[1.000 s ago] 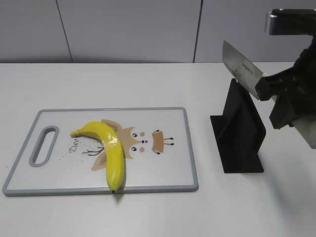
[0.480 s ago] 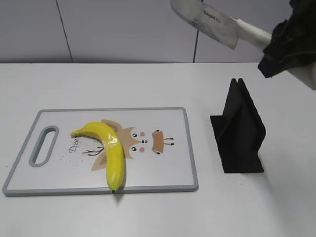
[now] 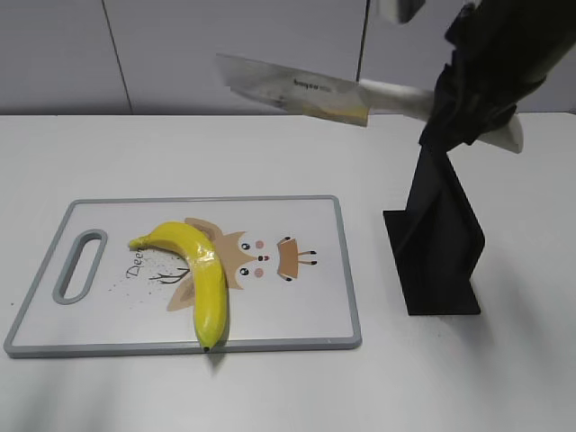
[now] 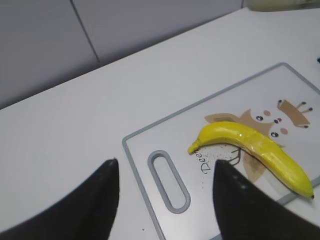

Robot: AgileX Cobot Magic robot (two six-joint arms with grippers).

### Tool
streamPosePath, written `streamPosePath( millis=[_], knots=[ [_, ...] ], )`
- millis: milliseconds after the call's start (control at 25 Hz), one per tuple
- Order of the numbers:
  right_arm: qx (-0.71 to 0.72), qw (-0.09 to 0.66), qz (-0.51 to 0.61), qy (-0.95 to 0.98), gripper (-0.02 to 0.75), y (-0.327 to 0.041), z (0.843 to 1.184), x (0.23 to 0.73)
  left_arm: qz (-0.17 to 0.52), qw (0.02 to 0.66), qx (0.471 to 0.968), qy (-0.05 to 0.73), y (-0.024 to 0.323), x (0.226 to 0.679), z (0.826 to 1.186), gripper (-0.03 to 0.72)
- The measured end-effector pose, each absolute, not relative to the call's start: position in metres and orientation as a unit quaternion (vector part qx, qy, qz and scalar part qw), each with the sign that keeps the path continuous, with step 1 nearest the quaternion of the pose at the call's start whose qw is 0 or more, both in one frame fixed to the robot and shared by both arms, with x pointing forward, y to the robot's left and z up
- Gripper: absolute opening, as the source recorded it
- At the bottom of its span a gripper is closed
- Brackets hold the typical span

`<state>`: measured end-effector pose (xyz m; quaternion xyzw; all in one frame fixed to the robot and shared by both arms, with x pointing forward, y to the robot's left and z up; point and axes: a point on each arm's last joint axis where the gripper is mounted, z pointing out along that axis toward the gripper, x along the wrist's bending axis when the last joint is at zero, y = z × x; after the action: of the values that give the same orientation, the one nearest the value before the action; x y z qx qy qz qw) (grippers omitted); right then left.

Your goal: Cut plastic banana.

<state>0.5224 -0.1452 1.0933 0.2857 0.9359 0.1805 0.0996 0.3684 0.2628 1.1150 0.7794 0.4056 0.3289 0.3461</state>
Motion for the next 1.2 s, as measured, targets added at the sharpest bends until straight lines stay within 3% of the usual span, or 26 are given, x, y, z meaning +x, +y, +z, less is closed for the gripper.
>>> streamPosePath(
  millis=[320,600,880,1200],
  knots=[
    [0.222,0.05,0.173,0.958,0.188,-0.123,1.069,0.551,0.271,0.314,0.865,0.282,0.221,0.425,1.128,0.578],
    [0.151,0.006,0.174,0.973,0.188,-0.102,1.047,0.563,0.182,0.233,0.94,0.167,0.193,0.477,1.121,0.578],
    [0.027,-0.005,0.164,0.986,0.188,-0.066,1.024,0.557,0.08,0.19,0.977,0.059,0.171,0.508,1.087,0.563],
    [0.015,-0.002,0.176,0.984,0.188,-0.055,1.014,0.559,0.041,0.173,0.983,0.036,0.165,0.52,1.062,0.546]
  ],
)
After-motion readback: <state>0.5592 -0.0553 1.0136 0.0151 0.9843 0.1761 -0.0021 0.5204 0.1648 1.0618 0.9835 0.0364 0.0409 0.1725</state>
